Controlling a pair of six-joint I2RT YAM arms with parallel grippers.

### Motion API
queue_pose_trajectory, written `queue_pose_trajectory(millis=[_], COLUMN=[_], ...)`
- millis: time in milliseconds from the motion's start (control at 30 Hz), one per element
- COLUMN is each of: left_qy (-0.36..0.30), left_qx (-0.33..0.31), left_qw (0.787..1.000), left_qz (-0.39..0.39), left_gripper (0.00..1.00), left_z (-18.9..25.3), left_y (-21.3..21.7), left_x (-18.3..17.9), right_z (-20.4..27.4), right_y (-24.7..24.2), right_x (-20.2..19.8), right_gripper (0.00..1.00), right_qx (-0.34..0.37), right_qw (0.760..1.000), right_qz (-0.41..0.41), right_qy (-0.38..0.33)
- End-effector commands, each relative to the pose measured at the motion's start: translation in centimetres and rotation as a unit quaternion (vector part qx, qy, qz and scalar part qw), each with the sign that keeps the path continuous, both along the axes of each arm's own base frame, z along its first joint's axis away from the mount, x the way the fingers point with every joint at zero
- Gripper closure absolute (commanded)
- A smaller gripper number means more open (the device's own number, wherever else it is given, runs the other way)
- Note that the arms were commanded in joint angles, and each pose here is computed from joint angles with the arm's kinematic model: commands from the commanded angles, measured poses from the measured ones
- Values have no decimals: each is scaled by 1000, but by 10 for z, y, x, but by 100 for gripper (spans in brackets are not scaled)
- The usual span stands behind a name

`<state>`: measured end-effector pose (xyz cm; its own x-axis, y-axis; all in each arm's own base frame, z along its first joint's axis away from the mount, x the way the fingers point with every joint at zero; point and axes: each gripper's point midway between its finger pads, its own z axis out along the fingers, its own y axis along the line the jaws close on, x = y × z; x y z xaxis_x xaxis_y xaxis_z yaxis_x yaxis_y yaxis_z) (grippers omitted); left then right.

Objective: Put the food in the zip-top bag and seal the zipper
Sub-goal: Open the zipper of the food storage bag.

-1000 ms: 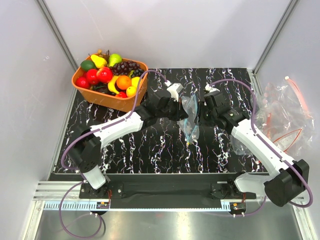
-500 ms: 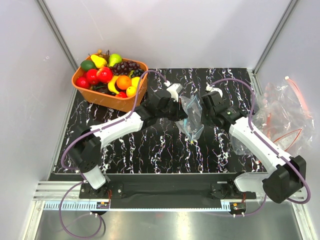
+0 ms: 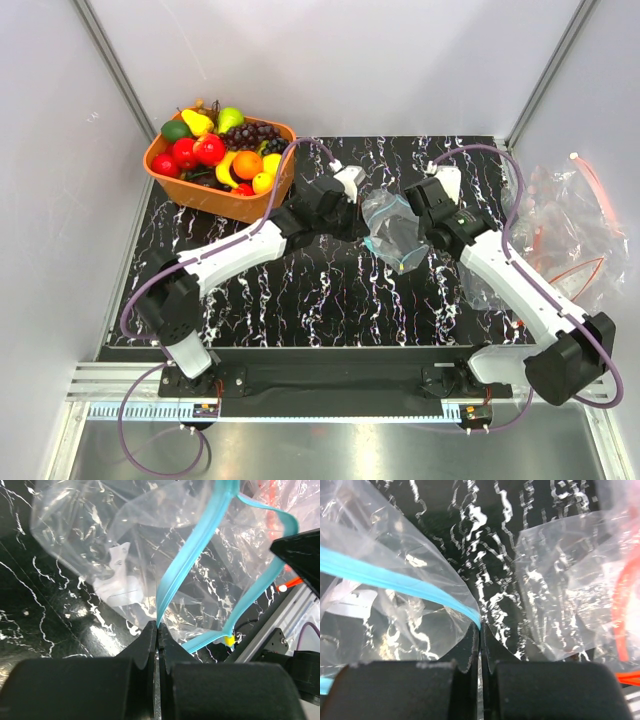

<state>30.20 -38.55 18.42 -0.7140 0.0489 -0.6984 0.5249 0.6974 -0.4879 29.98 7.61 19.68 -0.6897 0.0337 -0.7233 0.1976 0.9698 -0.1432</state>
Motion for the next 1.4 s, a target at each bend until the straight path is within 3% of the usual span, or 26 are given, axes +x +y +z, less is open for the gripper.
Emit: queue_pose_trajectory(millis=[0,133,333,633,833,933,1133,1300,1367], left_qy=[-40,-38,-19,12,14,5,-2,-2,-1], left_qx=[-5,-11,-46,27,38,25,19,13,10], left_qw=[999,999,998,999,999,999,999,999,999], left_qz=[7,0,-42,-16,-17,-21,-27,-31,-34], left_gripper=[100,100,100,99,100,100,100,100,100], left_z=[31,27,27,-36,-50,-42,-32,-28,-28], left_y=[1,-6,-42,-39,-35,-35,-35,-36,-37], left_x=[10,14,14,27,24,22,20,18,19], right_z=[34,53,84,24,1,-3,-7,-15,-15], right_y=[-19,-50,-61,-17,5,8,13,23,26], right_x=[3,-2,-8,4,11,13,14,14,13], right_gripper=[100,100,100,100,84,69,57,56,75], right_qx=[-30,-102,-107,-61,-40,-37,-29,-9,-4], right_qw=[998,988,983,998,998,998,998,997,996], right_qz=[-34,-92,-111,-5,37,44,52,66,70], right_qy=[-54,-68,-103,-12,20,26,31,42,47])
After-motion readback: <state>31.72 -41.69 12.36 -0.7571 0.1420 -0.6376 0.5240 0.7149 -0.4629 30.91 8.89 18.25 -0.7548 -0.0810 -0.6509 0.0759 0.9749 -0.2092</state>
